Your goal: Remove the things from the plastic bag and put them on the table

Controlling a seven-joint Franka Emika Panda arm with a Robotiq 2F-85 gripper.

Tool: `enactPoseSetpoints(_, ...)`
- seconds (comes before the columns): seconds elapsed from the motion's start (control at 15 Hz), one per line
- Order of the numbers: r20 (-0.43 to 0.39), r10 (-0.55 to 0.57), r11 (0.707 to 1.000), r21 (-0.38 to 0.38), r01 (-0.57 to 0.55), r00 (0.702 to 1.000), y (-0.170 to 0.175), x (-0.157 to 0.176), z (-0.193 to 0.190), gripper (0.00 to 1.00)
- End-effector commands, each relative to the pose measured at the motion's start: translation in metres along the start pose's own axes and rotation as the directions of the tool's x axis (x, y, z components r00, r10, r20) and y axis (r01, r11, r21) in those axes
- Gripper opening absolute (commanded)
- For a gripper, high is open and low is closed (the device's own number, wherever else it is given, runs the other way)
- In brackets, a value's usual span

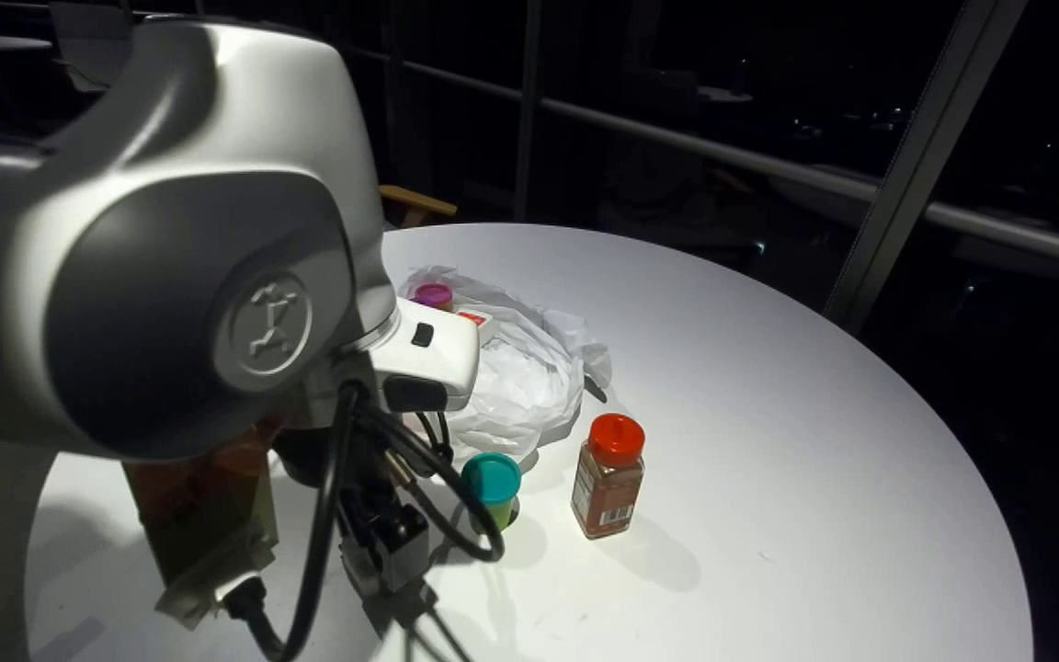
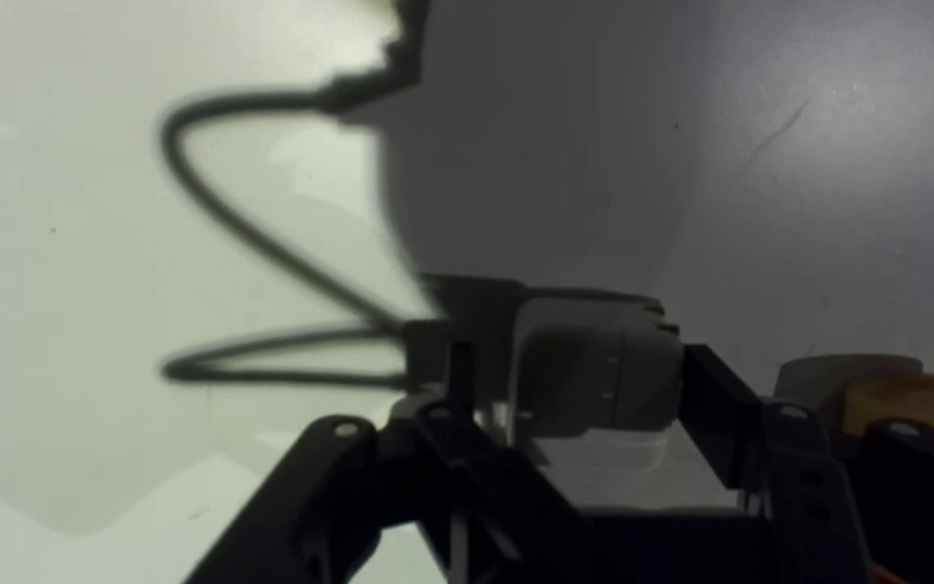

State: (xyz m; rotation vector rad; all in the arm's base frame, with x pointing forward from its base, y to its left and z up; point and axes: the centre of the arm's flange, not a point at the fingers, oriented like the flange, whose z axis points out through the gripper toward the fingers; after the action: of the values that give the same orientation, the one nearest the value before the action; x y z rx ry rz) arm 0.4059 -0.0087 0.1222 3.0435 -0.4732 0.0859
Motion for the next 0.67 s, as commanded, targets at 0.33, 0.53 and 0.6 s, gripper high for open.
enactPoseSetpoints(0.33,-0.078,-0.170,0.978,-0.133,0.159,0.982,-0.038,0.048,-0.130,1.00)
enactPoseSetpoints(0.53,-0.048,-0.249,0.964,-0.107,0.243,0.967,-0.092,0.100,-0.147,1.00)
enactPoseSetpoints(0.6,-0.042,-0.276,0.959,-0.079,0.273,0.960,-0.108,0.111,-0.151,1.00)
